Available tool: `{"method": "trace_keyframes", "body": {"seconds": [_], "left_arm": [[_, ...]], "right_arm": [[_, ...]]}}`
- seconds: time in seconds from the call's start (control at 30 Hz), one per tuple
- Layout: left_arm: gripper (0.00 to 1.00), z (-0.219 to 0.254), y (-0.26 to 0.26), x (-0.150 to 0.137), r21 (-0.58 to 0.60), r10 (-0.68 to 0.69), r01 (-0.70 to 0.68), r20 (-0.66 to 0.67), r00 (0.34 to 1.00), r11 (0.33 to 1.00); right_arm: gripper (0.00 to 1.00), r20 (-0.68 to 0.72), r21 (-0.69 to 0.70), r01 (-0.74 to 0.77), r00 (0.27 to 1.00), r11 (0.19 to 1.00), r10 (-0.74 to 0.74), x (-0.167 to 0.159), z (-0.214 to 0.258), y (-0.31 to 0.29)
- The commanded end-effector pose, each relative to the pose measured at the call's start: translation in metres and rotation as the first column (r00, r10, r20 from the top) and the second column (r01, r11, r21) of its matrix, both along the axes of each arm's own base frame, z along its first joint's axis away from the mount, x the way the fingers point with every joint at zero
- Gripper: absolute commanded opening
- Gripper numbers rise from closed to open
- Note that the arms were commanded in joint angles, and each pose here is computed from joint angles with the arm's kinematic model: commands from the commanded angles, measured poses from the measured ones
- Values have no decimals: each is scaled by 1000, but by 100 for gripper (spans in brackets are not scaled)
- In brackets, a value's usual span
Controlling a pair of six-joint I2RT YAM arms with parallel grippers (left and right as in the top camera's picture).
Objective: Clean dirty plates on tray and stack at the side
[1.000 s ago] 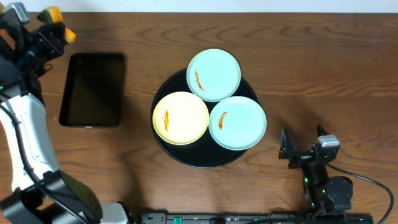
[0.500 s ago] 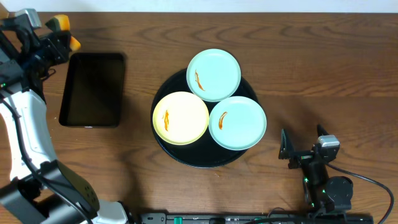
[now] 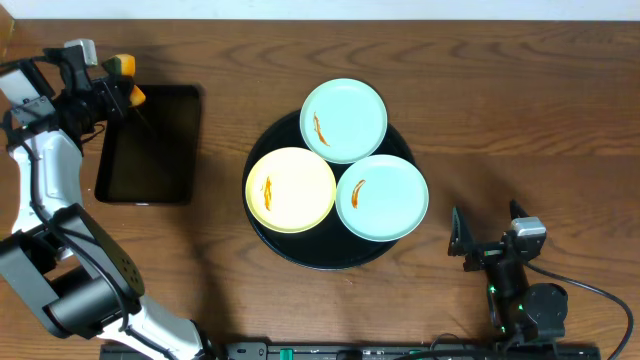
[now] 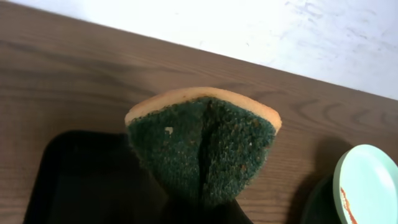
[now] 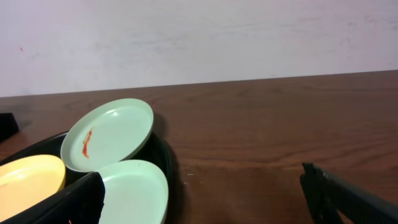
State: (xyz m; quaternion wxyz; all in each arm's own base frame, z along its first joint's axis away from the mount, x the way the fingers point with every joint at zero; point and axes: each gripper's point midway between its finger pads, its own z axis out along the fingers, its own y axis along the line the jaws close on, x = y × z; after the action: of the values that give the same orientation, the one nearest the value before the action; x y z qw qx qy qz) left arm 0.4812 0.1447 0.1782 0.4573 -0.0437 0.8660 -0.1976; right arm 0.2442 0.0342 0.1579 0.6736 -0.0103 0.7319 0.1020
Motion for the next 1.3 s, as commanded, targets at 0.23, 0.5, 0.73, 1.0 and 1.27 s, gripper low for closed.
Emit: {"method": "trace_keyframes", "body": {"seconds": [0.23,0.5,0.73,1.0,1.27], "left_arm": [[7,102,-17,7,36,-109,103,317,942,994],[7,134,-23,-4,91,-123,96,372,920,991],[7,-10,-9,6,62,-59,59,4,998,996],[7,70,-2,0,-19,-83,90,235,969,996],[7,165,-8,-20,69,-96,74,433,896,995]], "right_arm": [[99,-7,14,3,1000,1000,-3,0,-2,-1],[99,-7,14,3,1000,1000,-3,0,-2,-1],[99,-7,14,2,1000,1000,-2,0,-2,-1],[99,-7,14,3,1000,1000,-3,0,-2,-1],[99,-7,14,3,1000,1000,-3,0,-2,-1]]}}
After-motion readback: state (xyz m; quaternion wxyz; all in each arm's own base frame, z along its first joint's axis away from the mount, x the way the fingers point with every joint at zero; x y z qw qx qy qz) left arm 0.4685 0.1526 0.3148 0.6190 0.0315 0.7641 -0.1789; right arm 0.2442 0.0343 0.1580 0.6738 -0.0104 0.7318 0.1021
